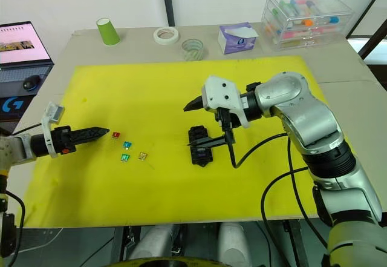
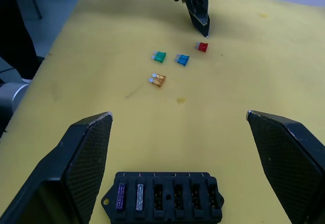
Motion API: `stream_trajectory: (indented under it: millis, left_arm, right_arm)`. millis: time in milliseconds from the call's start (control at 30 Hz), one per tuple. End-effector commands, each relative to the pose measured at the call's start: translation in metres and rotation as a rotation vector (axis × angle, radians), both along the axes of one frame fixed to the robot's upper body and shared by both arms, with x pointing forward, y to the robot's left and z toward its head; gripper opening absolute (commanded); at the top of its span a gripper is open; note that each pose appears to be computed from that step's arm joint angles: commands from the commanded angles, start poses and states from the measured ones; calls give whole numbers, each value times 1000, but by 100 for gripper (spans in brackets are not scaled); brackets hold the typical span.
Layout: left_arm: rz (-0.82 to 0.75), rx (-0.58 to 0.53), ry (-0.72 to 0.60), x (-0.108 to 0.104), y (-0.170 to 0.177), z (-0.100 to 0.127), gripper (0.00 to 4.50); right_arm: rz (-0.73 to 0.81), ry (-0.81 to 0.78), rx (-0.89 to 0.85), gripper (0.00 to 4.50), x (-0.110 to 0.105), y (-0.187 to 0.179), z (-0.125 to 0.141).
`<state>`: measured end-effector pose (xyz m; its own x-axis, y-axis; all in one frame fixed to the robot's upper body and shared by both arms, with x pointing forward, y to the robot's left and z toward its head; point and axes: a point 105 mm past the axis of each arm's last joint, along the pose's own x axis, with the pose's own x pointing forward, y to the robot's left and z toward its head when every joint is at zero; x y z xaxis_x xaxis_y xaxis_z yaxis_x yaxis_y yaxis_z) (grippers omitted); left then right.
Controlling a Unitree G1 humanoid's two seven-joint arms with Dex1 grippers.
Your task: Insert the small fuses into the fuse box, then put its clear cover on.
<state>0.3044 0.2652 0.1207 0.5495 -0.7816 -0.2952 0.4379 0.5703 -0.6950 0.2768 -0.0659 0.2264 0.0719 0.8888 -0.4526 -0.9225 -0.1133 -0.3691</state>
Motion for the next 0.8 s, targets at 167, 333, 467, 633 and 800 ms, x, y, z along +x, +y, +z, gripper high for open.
stream_trajectory:
  millis: [167, 333, 467, 633, 800]
  left_arm:
    - [40, -37, 111, 3, -1, -14, 322]
    - [2, -71, 133, 2, -12, -16, 322]
    - [-55, -65, 128, 0, -22, -17, 322]
    - [-77, -72, 130, 0, -26, -19, 322]
    - [-68, -75, 129, 3, -27, -19, 322]
  right_arm:
    - [30, -70, 10, 450, -5, 6, 14]
    - [24, -80, 7, 450, -4, 5, 14]
    - [18, -84, 2, 450, -4, 4, 13]
    - [12, -87, -2, 450, -3, 3, 12]
    - [8, -91, -6, 450, -2, 3, 10]
